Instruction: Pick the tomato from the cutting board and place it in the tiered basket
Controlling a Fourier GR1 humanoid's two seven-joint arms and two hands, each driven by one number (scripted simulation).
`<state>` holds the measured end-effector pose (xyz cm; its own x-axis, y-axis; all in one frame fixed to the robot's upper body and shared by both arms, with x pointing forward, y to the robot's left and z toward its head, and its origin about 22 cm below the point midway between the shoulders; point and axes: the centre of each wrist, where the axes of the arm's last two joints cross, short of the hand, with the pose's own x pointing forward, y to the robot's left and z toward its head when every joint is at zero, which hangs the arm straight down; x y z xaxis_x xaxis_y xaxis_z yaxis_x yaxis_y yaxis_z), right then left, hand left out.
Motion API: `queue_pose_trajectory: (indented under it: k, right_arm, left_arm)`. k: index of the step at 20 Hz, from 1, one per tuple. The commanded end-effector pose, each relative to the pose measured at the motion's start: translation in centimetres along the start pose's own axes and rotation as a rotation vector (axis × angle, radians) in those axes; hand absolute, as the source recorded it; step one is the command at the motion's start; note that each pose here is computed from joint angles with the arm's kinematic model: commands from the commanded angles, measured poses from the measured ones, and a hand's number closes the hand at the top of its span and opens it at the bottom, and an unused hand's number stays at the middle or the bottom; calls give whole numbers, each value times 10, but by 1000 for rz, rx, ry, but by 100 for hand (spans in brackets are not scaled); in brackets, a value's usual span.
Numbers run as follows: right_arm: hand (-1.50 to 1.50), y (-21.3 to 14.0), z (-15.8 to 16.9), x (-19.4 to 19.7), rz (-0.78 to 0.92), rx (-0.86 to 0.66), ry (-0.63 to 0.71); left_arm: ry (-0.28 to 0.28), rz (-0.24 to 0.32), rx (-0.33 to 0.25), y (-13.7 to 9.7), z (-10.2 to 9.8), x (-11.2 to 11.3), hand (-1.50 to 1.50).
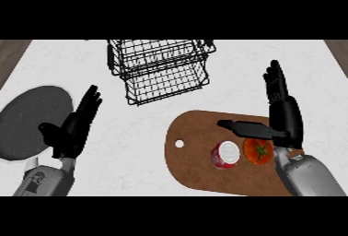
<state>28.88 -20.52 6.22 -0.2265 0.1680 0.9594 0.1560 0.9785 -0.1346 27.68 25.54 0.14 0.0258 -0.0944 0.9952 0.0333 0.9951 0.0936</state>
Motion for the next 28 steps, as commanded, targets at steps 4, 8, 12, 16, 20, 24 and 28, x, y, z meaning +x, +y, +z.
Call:
queue_pose_trajectory:
  k: [4,8,12,16,20,24,28]
  right_arm:
    - [-150,65,14,-3,26,-115,-203]
    - [-150,24,26,26,230,-81,-171]
    - [-150,-26,33,-2,595,16,1]
    - [-150,-50,31,6,866,145,166]
    - [-150,-49,45,23,1077,267,287]
    - [-150,-31,57,78,1148,326,352]
    - [-150,-3,78,122,1177,291,406]
  left_arm:
    - [6,-5,-170,-33,6,-20,0]
    - [5,-6,-154,-29,22,-24,0]
    - [18,-23,-108,-1,10,-15,0]
    - [36,-25,-109,-5,19,-27,0]
    - [31,-30,-120,-8,20,-26,0]
    - [16,-23,-125,-13,17,-23,0]
    - [13,-7,-139,-10,8,-19,0]
